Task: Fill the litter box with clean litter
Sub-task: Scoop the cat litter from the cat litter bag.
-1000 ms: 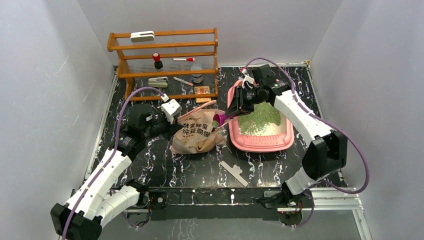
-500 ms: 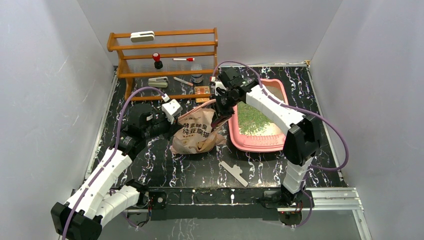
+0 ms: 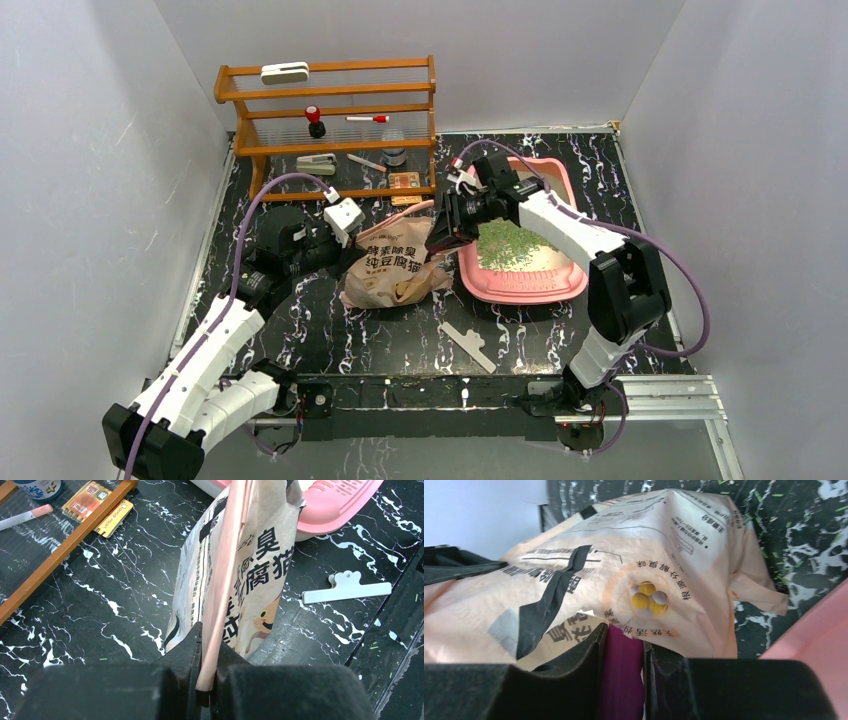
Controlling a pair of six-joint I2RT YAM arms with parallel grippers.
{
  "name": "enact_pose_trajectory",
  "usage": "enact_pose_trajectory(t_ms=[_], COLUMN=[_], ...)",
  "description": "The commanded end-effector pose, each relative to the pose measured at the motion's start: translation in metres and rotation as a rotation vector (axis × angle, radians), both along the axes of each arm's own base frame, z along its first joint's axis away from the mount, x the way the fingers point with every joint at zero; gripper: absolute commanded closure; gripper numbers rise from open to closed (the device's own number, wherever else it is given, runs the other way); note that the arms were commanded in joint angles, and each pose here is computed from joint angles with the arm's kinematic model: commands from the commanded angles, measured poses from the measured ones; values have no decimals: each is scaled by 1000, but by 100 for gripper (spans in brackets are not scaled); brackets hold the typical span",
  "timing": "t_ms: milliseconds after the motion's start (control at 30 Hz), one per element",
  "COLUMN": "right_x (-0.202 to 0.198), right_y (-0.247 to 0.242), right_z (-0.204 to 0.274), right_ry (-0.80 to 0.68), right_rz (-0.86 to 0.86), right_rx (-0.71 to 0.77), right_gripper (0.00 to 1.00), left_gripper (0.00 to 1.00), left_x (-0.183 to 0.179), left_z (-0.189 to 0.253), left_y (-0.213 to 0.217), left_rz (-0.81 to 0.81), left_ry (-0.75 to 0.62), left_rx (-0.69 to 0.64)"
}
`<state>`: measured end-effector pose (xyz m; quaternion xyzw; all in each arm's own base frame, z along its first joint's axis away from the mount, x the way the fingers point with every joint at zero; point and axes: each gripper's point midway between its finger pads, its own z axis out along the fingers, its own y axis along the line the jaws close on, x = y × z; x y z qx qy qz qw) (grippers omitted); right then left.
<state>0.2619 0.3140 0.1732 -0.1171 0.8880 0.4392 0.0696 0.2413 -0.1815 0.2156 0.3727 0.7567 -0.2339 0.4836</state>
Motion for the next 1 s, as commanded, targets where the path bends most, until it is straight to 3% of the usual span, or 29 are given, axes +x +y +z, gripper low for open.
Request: enact_pose_trajectory(t_ms=[0, 300, 967], right_x=[-9, -5, 5], right_y=[16, -13, -87], right_z=[78, 89, 80], right_ry=[-43, 6, 55], right_rz=[88, 37, -129], right_rx=[365, 501, 509], right_gripper=[100, 100, 100], left_gripper=[100, 100, 100], left_x=[4, 5, 1], left_z=[29, 31, 29], left_y=[-11, -11, -7], left_rz=[-42, -38, -21], left_ry=[-80, -86, -95], left_rx=[-62, -65, -69])
